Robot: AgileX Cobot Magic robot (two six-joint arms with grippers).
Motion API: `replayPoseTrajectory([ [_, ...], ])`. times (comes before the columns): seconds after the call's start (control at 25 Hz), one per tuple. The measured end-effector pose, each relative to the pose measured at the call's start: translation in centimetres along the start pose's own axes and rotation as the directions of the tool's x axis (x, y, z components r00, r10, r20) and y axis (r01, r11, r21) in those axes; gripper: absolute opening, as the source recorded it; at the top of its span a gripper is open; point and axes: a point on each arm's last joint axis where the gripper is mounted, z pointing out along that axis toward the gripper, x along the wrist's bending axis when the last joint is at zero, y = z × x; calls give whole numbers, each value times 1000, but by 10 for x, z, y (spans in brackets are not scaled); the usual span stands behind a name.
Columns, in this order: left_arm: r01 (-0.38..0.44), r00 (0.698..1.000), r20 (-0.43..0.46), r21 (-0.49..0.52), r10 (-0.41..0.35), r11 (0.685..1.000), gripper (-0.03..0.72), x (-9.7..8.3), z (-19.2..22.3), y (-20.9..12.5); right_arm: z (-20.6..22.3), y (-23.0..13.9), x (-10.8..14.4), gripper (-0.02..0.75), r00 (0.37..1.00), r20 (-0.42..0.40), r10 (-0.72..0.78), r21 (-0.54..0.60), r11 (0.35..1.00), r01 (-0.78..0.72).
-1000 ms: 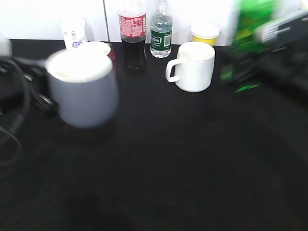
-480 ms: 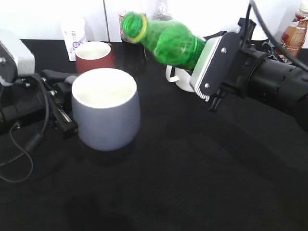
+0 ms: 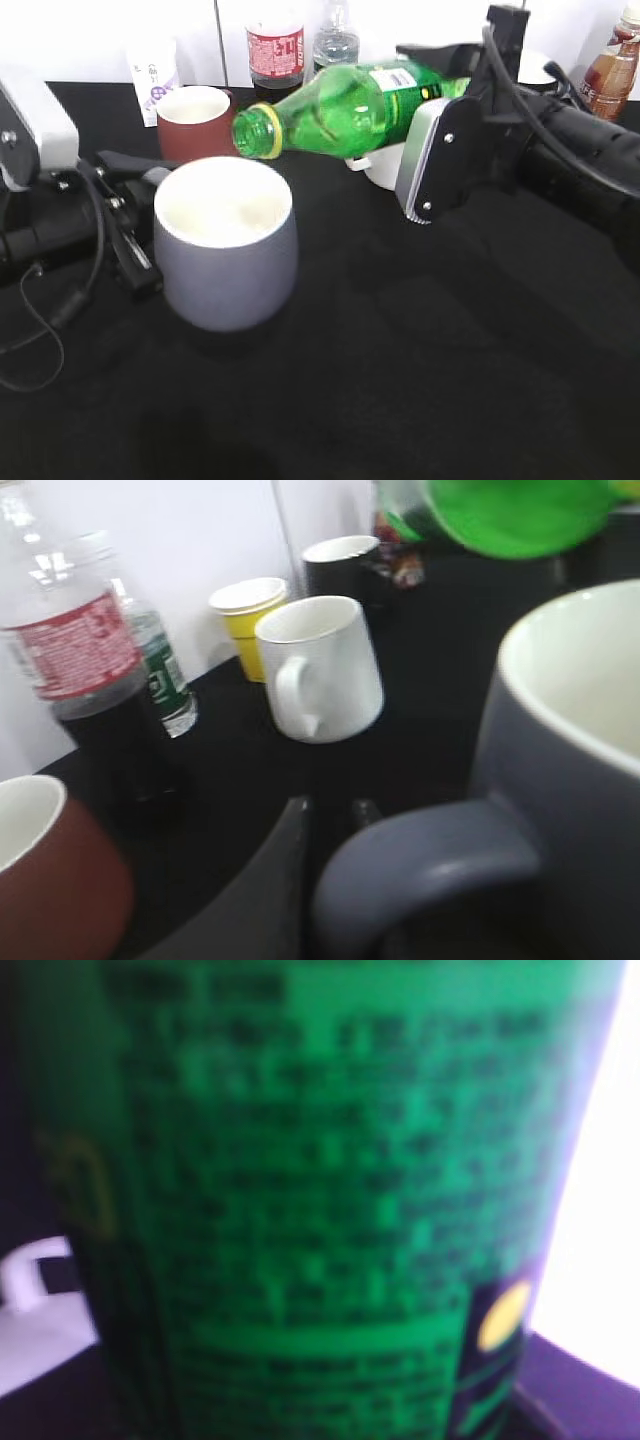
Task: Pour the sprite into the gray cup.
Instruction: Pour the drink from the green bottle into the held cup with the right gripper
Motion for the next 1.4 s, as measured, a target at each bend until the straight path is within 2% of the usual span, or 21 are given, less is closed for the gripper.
replayPoseTrajectory([
  [0.32, -3, 1000, 9, -27, 3, 1000, 71, -1, 0, 3, 5, 1, -8, 423, 990, 39, -136, -5, 991, 137],
  [0.72, -2, 1000, 9, -34, 2, 999, 71, -1, 0, 3, 5, 3, -12, 419, 970, 87, -225, -16, 974, 227],
  [1.4, 1, 1000, 5, -34, 0, 999, 71, 0, 0, 3, 5, 4, -13, 419, 967, 95, -238, -22, 970, 241],
])
